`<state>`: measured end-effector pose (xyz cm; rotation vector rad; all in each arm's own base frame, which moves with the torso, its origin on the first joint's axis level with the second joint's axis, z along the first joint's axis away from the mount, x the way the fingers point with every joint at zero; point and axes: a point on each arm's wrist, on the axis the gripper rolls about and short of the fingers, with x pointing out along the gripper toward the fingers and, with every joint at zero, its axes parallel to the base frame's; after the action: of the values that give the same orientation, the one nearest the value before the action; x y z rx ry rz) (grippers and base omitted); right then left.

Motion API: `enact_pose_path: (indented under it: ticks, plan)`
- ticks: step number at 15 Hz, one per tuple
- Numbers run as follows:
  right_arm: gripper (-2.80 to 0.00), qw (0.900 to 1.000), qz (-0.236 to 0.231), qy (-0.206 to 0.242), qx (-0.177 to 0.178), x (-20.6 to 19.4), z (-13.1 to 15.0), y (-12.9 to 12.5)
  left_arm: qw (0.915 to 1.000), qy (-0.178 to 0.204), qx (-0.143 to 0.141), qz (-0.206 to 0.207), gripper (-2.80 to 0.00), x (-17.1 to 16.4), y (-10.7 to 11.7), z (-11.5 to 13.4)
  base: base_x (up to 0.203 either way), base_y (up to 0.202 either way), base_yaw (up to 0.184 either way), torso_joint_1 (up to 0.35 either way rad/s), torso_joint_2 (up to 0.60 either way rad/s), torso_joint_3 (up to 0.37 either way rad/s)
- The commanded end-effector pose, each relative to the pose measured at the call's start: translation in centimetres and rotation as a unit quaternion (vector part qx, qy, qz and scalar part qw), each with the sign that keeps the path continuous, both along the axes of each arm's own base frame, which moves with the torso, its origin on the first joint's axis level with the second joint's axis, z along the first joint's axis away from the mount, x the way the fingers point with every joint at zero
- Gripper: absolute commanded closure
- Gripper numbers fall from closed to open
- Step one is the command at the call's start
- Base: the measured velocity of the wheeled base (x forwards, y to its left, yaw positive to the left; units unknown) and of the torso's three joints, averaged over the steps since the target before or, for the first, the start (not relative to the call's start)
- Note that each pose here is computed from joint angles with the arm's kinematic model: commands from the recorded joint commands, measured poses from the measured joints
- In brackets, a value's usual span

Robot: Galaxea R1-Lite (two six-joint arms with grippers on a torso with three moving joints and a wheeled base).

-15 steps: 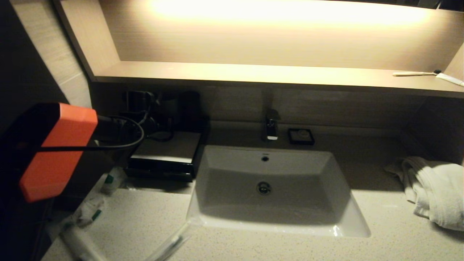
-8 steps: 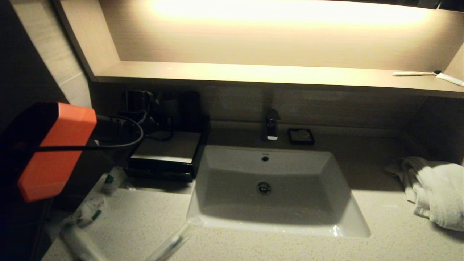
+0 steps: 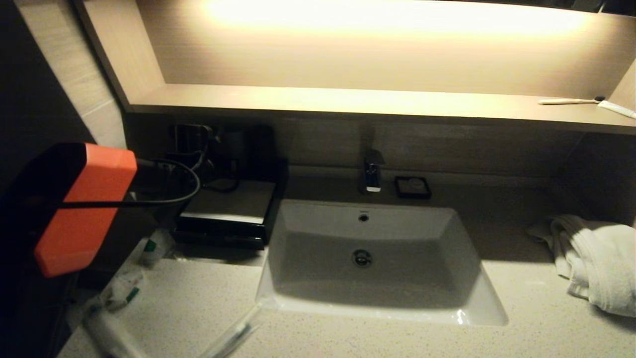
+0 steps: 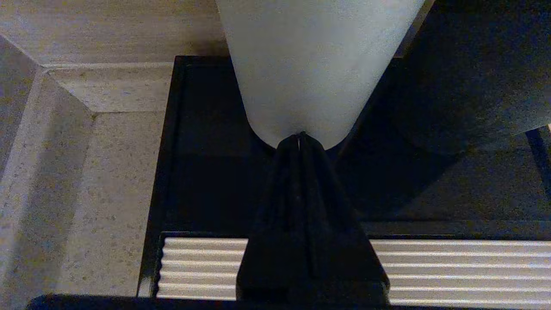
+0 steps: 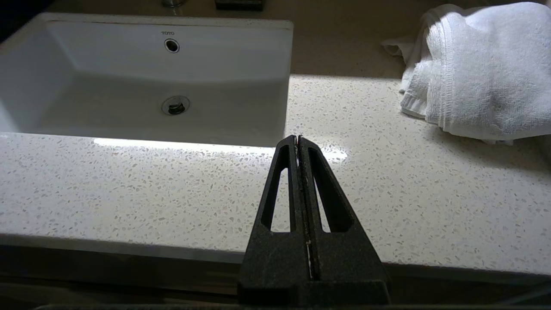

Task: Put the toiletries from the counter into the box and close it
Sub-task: Place the cup on the storage box

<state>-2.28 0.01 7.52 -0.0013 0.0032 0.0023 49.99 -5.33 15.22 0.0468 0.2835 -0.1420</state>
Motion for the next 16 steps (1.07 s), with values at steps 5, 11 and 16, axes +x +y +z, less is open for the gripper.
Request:
enact_pose_path:
  ticks: [5, 11, 16]
  plan:
    - [0.0, 1.0, 0.0, -0.001, 0.0, 0.0, 0.0, 0.0, 1.0, 0.0, -0.001, 0.0, 0.0, 0.0, 0.0, -0.1, 0.0, 0.0, 0.0, 0.0, 0.0, 0.0]
    - [0.0, 1.0, 0.0, 0.0, 0.0, 0.0, 0.0, 0.0, 0.9999, 0.01, -0.001, -0.001, 0.0, -2.1, 0.3, 1.0, 0.0, 0.0, 0.0, 0.0, 0.0, 0.0]
    - [0.0, 1.0, 0.0, 0.0, 0.0, 0.0, 0.0, 0.0, 0.9999, 0.016, 0.001, 0.001, 0.0, -4.6, 0.7, 2.6, 0.0, 0.0, 0.0, 0.0, 0.0, 0.0]
